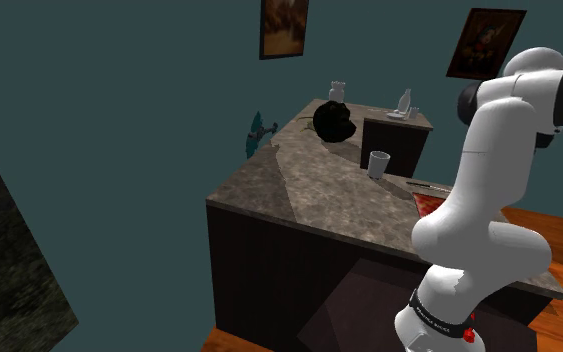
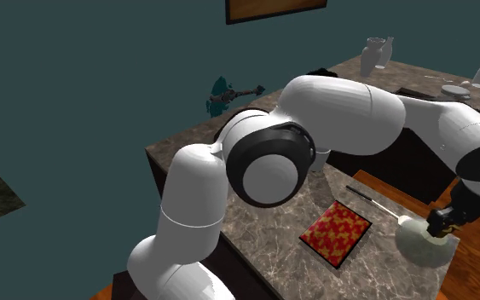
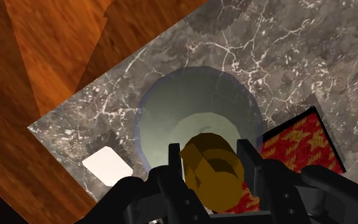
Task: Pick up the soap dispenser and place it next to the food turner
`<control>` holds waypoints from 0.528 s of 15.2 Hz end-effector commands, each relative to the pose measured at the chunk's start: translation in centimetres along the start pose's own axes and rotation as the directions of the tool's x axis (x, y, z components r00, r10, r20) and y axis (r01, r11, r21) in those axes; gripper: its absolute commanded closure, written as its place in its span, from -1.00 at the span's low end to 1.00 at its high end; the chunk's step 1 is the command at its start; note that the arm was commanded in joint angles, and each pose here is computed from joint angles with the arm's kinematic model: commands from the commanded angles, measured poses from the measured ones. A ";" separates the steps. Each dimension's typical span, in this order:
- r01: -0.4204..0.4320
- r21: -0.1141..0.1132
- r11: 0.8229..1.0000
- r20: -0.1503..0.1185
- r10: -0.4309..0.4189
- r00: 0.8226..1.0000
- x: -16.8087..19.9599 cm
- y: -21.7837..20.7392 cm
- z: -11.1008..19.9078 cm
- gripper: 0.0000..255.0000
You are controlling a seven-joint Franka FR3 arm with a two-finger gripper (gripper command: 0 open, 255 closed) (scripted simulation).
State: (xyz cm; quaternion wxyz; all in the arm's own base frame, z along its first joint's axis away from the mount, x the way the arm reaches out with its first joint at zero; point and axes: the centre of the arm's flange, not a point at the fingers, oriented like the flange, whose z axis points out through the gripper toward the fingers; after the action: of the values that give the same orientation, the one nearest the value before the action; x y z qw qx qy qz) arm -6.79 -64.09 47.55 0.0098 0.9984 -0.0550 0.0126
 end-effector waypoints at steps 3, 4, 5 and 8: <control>0.000 -0.001 1.000 0.000 0.000 1.000 -0.1 0.0 2.1 1.00; 0.000 -0.001 1.000 0.000 0.000 1.000 -0.1 0.0 2.6 1.00; 0.000 -0.001 1.000 0.000 0.000 1.000 -0.1 0.0 3.2 1.00; 0.000 -0.001 1.000 0.000 0.000 1.000 -0.2 -0.1 4.7 1.00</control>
State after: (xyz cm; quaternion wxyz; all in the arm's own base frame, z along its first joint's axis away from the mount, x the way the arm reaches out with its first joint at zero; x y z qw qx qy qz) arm -6.88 -64.15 43.23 0.0098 0.9984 -0.0550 0.0126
